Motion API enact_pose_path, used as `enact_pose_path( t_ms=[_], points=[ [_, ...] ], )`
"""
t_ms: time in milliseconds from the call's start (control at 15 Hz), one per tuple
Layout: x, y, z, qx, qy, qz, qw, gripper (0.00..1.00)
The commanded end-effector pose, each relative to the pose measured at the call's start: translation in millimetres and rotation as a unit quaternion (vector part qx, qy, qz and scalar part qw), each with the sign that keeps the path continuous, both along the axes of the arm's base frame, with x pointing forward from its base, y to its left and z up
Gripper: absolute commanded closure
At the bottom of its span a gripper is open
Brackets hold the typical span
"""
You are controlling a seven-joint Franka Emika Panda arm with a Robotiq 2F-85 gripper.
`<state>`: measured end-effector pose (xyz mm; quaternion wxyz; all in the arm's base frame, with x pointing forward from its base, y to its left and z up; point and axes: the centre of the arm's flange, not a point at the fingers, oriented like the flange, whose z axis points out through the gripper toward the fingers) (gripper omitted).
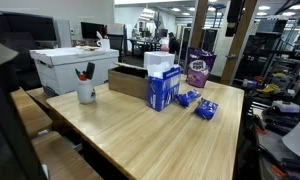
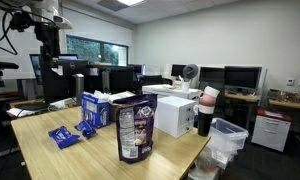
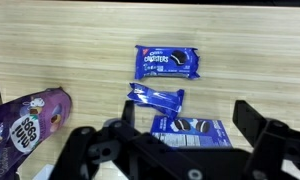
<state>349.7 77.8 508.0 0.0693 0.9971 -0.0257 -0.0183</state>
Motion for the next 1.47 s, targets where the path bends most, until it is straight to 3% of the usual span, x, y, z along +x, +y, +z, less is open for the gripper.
enact_pose_path(
  t_ms=[0, 400, 800, 1133, 1400],
  points=[
    [14, 1, -14, 0.003, 0.01, -0.007, 0.9999, 0.0],
    [47, 0, -54, 0.024, 0.013, 0.008, 0.9996, 0.0],
    [75, -14, -120, 0.021, 0.073, -0.003, 0.9971, 0.0],
    [83, -23, -156, -0.001, 0.115, 0.014, 0.9933, 0.0],
    [78, -22, -159, 0.004, 0.12, -0.004, 0.9927, 0.0]
  ],
)
